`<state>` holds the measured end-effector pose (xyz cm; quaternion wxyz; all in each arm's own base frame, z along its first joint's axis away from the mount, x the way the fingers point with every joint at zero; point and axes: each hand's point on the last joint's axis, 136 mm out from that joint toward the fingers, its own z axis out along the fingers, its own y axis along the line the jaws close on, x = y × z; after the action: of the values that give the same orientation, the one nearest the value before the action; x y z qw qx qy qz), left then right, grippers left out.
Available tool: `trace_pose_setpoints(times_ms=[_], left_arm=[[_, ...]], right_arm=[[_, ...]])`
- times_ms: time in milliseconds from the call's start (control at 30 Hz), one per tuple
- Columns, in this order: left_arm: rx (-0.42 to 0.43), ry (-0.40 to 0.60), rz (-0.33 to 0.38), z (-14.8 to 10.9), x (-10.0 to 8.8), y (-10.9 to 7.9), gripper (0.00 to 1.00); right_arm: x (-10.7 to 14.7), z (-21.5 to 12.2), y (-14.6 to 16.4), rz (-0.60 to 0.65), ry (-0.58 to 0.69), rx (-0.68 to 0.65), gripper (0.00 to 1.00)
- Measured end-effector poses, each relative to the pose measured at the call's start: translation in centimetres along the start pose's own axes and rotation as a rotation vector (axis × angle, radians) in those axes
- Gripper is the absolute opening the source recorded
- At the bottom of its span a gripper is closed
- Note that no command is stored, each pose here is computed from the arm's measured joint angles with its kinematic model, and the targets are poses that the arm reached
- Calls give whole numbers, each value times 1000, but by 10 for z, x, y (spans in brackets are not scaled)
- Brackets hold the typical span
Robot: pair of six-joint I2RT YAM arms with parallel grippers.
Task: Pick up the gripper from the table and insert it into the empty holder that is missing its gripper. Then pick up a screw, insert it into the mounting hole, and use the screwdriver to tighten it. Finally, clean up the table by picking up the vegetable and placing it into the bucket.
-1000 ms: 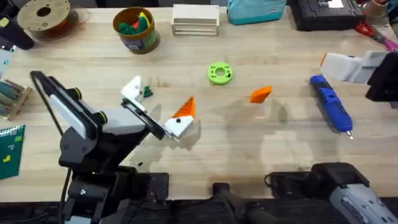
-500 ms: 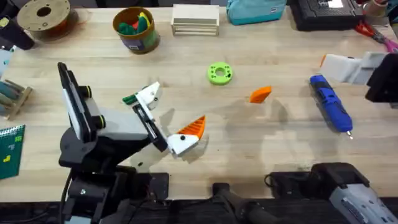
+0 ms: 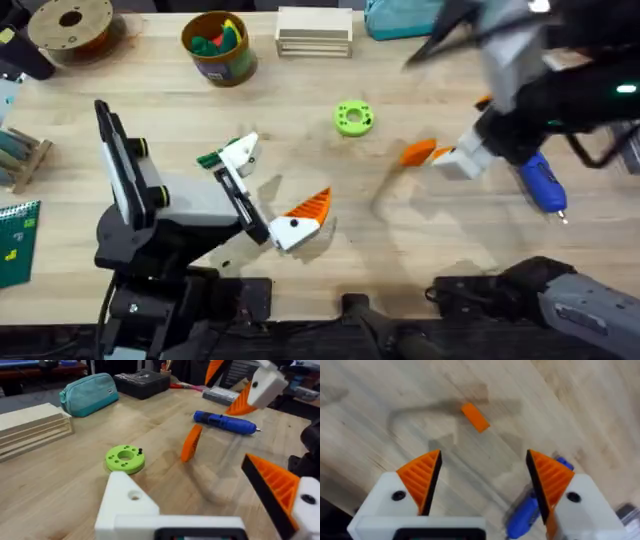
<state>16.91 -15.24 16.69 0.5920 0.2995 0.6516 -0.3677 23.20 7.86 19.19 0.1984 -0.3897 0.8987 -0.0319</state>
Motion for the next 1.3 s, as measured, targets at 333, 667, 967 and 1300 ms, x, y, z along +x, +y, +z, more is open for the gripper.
trace_pose_setpoints(times_ms=[333, 667, 967, 1300], left_arm=[[0, 0, 0, 0, 0, 0, 985], [0, 0, 0, 0, 0, 0, 985], [0, 0, -1, 0, 0, 0, 985], [0, 0, 0, 0, 0, 0, 985]], right_arm=[[4, 35, 9, -225, 177, -22, 991], [-6, 67, 5, -291, 220, -35, 991], [2, 91, 10, -376, 310, -97, 991], [5, 106, 9, -469, 348, -122, 917]])
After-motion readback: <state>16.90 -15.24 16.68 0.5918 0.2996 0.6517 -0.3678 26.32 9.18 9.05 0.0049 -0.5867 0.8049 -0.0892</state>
